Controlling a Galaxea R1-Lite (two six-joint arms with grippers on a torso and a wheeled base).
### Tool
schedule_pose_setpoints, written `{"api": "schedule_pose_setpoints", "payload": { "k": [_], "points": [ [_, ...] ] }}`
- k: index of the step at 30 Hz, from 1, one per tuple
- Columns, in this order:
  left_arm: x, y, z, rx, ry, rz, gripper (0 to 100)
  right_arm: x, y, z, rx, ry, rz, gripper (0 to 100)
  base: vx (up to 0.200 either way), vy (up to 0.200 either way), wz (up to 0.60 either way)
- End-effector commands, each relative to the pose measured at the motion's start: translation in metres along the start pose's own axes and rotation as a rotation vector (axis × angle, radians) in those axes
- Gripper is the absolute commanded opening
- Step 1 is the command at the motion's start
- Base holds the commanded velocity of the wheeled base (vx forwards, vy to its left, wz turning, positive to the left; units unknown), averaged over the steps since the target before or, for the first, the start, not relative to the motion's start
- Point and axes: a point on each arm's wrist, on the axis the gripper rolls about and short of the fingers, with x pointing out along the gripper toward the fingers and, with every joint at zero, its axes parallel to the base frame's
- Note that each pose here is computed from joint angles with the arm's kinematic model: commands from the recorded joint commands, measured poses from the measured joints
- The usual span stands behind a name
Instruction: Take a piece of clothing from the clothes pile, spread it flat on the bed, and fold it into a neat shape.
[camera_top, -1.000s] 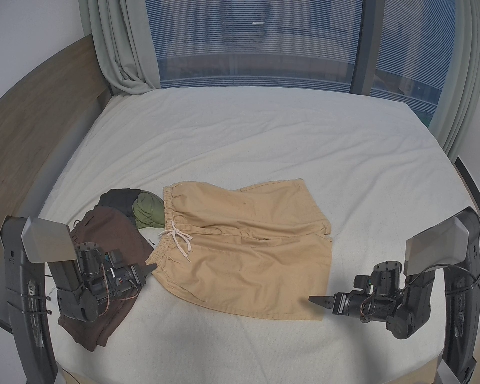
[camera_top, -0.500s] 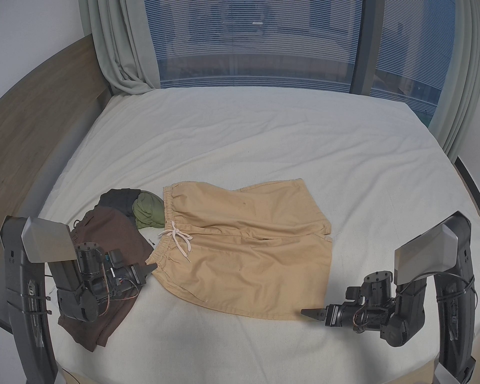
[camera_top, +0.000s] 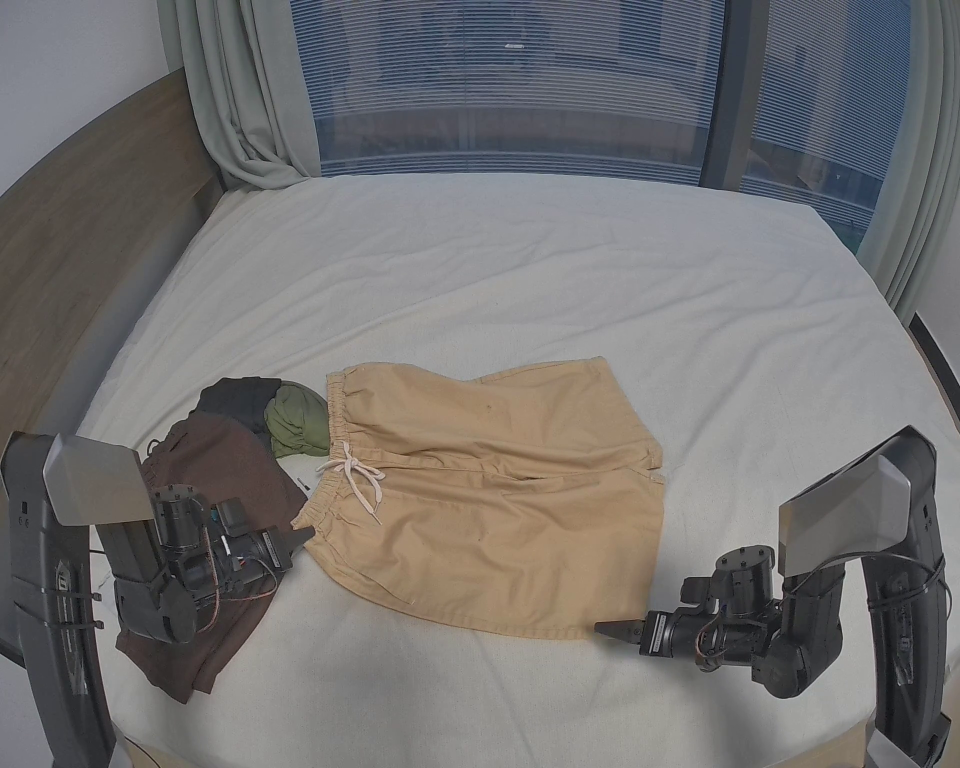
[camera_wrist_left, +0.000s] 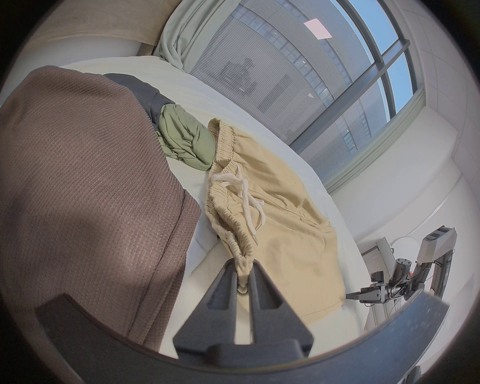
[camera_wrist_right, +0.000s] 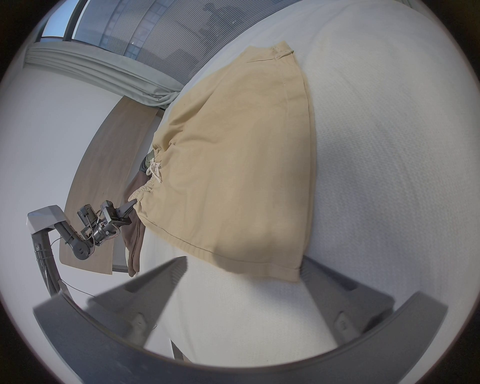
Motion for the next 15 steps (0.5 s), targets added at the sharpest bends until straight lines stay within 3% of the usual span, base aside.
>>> {"api": "schedule_pose_setpoints", "payload": {
  "k": [1, 15],
  "points": [
    [0.0, 0.001, 0.0, -0.001, 0.0, 0.002, 0, 0.001, -0.002, 0.001, 0.003, -0.004, -0.003, 0, 0.0, 0.0, 0.0],
    [-0.001, -0.001, 0.0, -0.001, 0.002, -0.005, 0, -0.012, -0.003, 0.006, 0.009, -0.025, -0.016, 0, 0.0, 0.0, 0.0]
  ]
}}
